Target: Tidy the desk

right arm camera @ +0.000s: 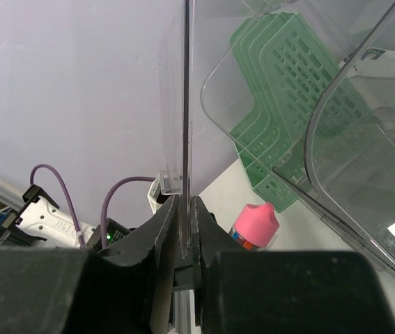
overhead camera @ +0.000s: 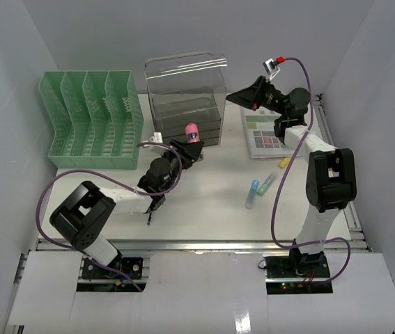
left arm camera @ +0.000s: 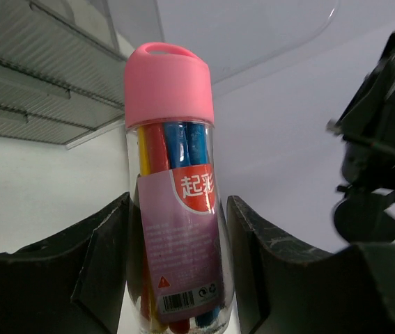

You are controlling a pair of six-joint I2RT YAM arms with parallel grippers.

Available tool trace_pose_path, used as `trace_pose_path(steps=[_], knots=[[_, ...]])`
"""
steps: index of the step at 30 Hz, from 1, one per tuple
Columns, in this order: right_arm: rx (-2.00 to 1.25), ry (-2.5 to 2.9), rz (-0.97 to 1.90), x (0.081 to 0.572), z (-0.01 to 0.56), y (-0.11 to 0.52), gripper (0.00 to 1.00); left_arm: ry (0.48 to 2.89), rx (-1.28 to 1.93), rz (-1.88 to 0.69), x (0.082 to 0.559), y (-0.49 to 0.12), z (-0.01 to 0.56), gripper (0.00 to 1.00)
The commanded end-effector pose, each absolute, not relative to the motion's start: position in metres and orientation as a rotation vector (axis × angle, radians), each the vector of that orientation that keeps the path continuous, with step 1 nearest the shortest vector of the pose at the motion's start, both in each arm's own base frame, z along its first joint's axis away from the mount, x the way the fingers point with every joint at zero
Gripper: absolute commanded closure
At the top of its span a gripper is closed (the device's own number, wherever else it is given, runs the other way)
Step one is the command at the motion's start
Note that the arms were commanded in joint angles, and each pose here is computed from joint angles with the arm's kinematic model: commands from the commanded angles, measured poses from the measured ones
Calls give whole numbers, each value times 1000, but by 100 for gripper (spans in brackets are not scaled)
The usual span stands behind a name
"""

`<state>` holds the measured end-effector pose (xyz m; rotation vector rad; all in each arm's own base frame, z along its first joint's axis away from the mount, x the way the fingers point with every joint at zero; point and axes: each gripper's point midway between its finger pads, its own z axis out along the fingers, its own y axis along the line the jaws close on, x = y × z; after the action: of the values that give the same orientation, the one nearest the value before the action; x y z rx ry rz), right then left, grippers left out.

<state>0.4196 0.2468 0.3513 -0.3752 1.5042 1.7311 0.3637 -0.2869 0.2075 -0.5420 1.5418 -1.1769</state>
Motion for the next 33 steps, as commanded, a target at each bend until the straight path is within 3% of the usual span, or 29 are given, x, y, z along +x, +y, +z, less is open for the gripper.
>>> trace_pose_path(steps=[1,8,17,27,29,33], knots=[[-438,1391,1670,404,387,237,84,1335,-788,-1356,386,-268,256,100],[-431,1395,1669,405,385,237,84,1378,-1123,-1362,423,-256,235,100],[-425,1392,1667,405,385,237,84,1217,-1118,-1332,460,-253,269,100],[-419,1392,1664,404,385,237,84,1197,-1253,-1296,502,-259,264,100],[-416,1393,1665,404,384,236,84,1202,-1258,-1281,507,-261,266,92],[-414,1392,1663,404,384,236,83,1189,-1270,-1267,513,-261,270,60]])
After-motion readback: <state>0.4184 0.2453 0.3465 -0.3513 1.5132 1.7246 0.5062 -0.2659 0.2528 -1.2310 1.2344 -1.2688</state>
